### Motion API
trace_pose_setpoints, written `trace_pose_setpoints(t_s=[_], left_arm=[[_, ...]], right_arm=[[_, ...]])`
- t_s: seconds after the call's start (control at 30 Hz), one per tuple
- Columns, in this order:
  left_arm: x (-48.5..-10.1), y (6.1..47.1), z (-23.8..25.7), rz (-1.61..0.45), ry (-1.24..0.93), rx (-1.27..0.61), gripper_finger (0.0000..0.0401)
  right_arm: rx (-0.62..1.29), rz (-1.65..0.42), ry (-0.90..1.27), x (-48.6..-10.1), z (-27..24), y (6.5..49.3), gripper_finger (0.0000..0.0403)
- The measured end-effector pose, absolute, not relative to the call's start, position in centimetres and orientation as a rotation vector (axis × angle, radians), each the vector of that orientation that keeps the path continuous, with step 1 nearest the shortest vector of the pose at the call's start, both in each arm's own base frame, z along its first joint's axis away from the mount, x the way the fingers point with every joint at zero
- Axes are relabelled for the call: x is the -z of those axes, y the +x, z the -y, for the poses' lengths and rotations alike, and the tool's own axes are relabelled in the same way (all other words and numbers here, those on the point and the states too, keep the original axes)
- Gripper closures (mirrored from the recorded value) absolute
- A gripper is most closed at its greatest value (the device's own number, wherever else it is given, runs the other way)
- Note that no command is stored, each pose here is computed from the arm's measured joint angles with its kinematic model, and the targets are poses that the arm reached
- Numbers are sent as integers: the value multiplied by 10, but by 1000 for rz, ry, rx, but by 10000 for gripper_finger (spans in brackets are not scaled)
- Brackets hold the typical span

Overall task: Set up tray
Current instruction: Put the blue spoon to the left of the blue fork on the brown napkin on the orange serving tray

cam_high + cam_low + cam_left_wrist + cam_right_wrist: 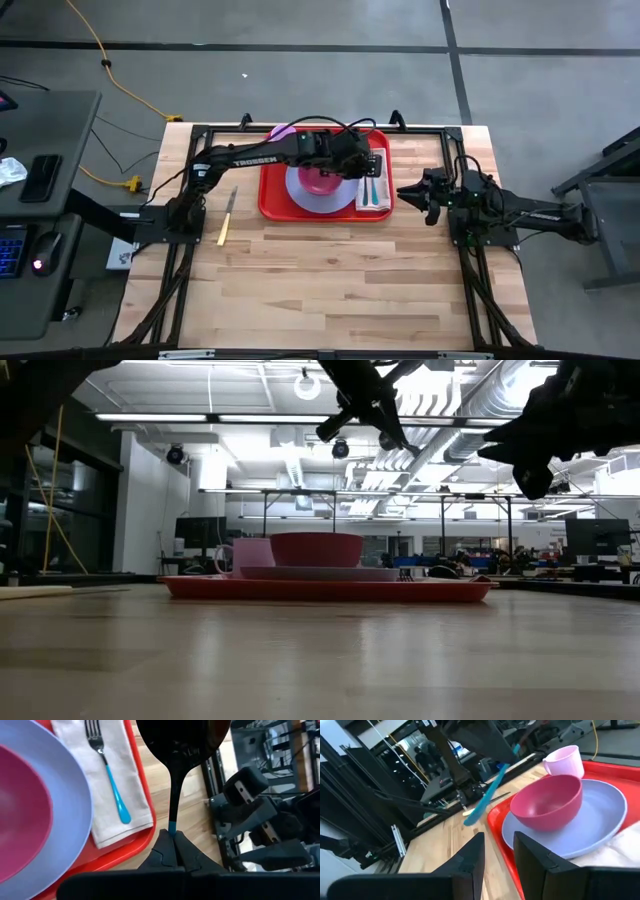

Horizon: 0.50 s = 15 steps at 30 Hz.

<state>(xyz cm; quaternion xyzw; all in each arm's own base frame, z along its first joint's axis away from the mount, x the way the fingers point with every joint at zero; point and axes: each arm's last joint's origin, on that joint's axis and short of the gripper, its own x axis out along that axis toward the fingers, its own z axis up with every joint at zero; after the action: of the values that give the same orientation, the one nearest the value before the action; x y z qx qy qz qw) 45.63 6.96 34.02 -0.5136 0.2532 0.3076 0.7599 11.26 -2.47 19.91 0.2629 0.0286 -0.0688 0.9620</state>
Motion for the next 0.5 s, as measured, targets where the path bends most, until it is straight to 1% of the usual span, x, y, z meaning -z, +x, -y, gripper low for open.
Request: trace_pose_setpoints(t_s=[0.3, 0.5], left_arm=[[-333, 464, -63, -557, -1098, -642, 396], [-323, 468, -57, -596, -1082, -649, 396]], right_arm=[[87, -98, 508, -195, 27, 129, 320], [114, -116, 493, -196, 31, 142, 320]])
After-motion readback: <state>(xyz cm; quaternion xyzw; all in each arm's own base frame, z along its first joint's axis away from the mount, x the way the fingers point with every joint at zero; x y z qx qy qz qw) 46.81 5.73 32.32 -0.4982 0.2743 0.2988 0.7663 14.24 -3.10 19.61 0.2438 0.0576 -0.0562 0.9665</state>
